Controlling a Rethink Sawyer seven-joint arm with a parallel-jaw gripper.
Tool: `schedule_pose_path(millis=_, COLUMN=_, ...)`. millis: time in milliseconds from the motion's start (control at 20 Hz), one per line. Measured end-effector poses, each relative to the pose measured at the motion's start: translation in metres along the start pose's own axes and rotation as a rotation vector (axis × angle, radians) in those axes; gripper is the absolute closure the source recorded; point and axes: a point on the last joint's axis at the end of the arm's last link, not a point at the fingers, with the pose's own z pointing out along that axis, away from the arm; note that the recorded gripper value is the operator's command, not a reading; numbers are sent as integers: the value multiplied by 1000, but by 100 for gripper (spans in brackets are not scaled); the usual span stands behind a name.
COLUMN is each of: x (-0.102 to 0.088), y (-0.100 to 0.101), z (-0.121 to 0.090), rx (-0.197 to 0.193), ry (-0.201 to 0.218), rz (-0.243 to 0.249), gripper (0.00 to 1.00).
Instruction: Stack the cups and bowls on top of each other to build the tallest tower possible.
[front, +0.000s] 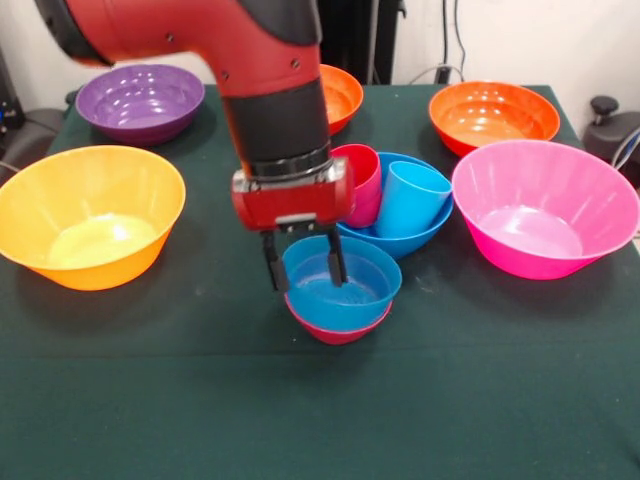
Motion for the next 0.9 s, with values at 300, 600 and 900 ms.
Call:
schedule_pose_path(millis=300, x=-17, y=22, z=-36, rx=32, ry=20, rz=-49, gripper=0)
schedule_pose_path(millis=600, x=-33, y=33, z=-66, rx=73, ry=17, rz=-88, gripper=0)
schedule_pose_path(millis=900, x=-40, y=29, z=-80, rx=97, ry=-1, rz=-93, gripper=0)
